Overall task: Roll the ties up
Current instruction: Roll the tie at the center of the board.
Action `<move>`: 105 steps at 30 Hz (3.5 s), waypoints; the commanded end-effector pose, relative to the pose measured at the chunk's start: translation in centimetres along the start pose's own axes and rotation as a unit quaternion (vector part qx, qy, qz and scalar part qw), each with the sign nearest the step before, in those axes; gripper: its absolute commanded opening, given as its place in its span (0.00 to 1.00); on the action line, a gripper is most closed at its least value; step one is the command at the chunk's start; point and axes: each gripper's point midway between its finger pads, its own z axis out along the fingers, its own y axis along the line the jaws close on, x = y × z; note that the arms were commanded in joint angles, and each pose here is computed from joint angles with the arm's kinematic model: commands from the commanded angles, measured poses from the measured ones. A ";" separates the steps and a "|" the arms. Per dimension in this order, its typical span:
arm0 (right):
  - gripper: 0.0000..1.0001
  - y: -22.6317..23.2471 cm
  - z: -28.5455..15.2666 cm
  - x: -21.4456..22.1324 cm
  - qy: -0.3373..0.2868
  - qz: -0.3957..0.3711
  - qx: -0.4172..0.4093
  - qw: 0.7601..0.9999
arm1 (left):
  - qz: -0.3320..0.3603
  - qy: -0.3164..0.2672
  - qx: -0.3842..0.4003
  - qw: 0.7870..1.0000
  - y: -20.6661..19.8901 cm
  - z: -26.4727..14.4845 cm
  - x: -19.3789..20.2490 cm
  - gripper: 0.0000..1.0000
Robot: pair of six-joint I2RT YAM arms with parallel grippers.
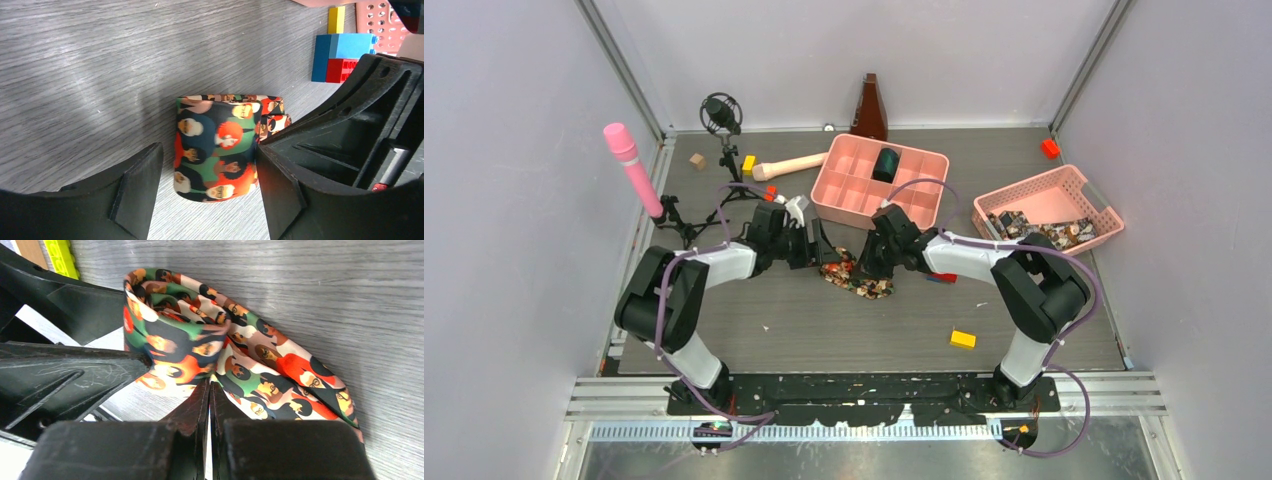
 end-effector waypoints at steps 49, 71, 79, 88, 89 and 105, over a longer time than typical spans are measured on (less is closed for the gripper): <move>0.07 3.4 -1.0 -1.8 -0.054 -0.009 -0.079 0.995 | 0.031 -0.037 0.035 0.998 -4.6 -0.9 -1.4 0.79; 0.06 1.5 -0.6 -1.0 -0.044 -0.002 -0.044 0.998 | 0.024 -0.033 0.038 0.998 -4.3 -0.8 -1.5 0.79; 0.04 -0.4 -1.2 -0.5 -0.038 -0.002 0.001 0.999 | 0.020 -0.010 0.055 0.998 -4.3 -0.1 -0.5 0.79; 0.04 -1.1 -1.3 -0.1 -0.031 -0.001 0.019 0.999 | 0.021 0.007 0.064 0.998 -4.2 0.2 0.4 0.79; 0.04 -1.2 -1.3 -0.1 -0.030 -0.001 0.021 0.999 | 0.021 0.009 0.065 0.998 -4.2 0.2 0.5 0.79; 0.04 -2.0 -1.6 0.2 -0.027 -0.001 0.038 0.999 | 0.015 0.029 0.061 0.998 -3.3 1.1 2.1 0.77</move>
